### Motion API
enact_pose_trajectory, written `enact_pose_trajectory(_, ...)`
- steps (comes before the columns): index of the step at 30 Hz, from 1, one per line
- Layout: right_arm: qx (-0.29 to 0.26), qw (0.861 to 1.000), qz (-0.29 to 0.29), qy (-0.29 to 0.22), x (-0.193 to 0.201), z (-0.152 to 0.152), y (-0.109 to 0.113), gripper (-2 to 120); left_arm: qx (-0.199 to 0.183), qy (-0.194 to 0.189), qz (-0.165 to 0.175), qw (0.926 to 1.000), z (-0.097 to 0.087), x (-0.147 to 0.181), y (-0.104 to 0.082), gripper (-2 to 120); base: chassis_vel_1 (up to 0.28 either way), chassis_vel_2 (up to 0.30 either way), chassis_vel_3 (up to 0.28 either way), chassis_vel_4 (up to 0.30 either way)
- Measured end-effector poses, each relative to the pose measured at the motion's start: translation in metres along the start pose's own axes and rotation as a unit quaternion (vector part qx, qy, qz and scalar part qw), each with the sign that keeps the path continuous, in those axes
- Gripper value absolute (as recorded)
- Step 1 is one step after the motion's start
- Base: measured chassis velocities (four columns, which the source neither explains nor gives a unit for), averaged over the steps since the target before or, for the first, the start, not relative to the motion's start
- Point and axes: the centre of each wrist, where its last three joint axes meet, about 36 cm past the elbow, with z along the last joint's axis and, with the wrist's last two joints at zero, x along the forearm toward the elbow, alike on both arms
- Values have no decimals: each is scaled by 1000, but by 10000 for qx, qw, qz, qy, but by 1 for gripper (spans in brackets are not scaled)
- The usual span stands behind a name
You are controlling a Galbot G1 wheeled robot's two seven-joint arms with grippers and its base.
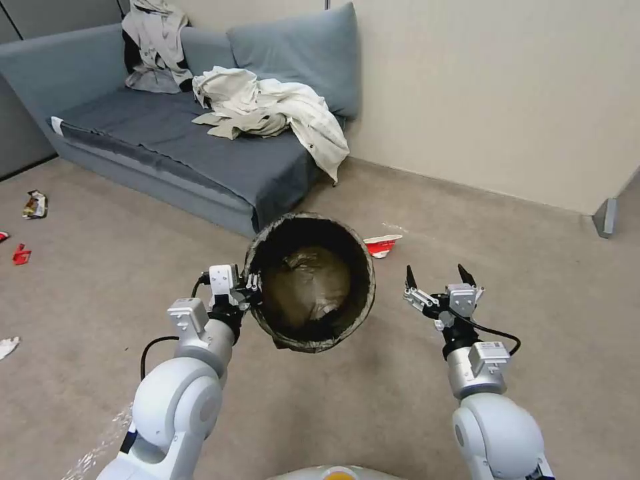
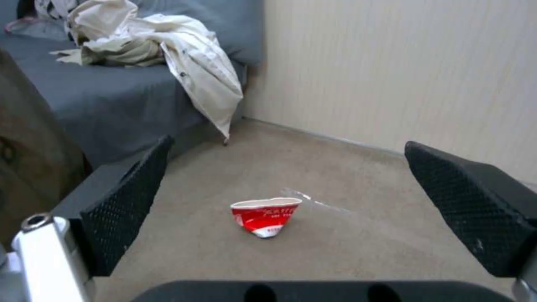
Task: Pick up the trash can from the floor.
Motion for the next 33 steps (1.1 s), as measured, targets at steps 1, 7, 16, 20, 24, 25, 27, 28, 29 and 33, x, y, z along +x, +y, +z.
enact_pose_trajectory(1,-1,10000,4,-1,1,0,0,100,-19,-30,-6,10000,-1,2,-1,2,0,0,0,0)
enact_pose_trajectory(7,-4,10000,8,-3,1,0,-1,100,-36,-83,-17,10000,-4,5,-2,2,0,0,0,0)
enact_pose_trajectory(16,-7,10000,10,-8,1,0,-1,100,-76,-87,-30,9999,-6,8,-4,2,0,0,0,0)
enact_pose_trajectory(20,-8,10000,11,-10,1,0,-1,100,-94,-99,-47,9999,-7,10,-5,2,0,0,0,0)
enact_pose_trajectory(24,-12,10000,14,-11,1,0,-1,100,-107,-109,-51,9999,-8,11,-5,2,0,0,0,0)
enact_pose_trajectory(25,-12,10000,14,-11,1,0,-1,100,-107,-109,-51,9999,-8,11,-5,2,0,0,0,0)
enact_pose_trajectory(27,-18,10000,16,-10,1,0,0,100,-119,-112,-60,9998,-9,12,-5,2,0,0,0,0)
enact_pose_trajectory(28,-18,10000,16,-10,1,1,0,100,-122,-113,-62,9998,-10,13,-5,2,0,0,0,0)
enact_pose_trajectory(29,-18,10000,17,-8,1,1,0,100,-125,-115,-64,9998,-10,13,-5,2,0,0,0,0)
enact_pose_trajectory(33,-19,10000,19,-8,1,1,0,100,-127,-115,-64,9998,-10,13,-5,2,0,0,0,0)
